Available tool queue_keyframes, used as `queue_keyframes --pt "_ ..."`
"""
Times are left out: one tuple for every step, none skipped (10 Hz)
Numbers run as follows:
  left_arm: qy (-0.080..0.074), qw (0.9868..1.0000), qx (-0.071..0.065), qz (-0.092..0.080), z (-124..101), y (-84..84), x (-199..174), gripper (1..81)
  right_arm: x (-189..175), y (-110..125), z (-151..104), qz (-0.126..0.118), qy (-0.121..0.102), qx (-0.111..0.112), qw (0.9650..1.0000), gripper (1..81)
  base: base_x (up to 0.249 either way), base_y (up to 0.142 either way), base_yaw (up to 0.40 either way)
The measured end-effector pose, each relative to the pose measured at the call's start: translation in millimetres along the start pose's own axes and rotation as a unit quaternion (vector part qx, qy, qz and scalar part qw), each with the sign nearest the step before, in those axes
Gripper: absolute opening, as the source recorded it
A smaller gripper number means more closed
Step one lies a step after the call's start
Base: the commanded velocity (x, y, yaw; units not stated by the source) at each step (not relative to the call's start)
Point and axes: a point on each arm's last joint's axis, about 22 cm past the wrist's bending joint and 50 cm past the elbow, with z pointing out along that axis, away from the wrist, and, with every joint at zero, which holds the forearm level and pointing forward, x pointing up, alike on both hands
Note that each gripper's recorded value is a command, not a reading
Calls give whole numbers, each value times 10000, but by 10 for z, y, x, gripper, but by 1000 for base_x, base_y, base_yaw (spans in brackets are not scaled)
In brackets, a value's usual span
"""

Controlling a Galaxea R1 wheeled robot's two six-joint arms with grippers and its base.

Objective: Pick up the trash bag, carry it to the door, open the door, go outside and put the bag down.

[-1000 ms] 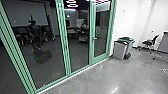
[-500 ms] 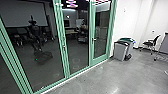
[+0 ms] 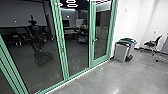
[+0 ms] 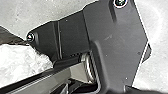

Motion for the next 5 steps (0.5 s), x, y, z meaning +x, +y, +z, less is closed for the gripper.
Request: queue_keyframes --pt "-2 10000 0 -1 0 1 -4 10 0 0 0 2 0 0 10000 811 170 0 0" --pt "-4 10000 -1 -1 0 1 -4 10 0 0 0 2 0 0 10000 811 170 0 0" --pt "-6 10000 1 -1 0 -2 -9 10 -1 0 0 0 -2 0 10000 811 170 0 0" --pt "-2 10000 2 -1 -1 -3 -4 10 0 0 0 0 0 0 10000 811 171 0 0" --pt "-4 10000 4 -2 -1 -6 -8 10 0 0 0 0 0 0 10000 811 177 0 0"
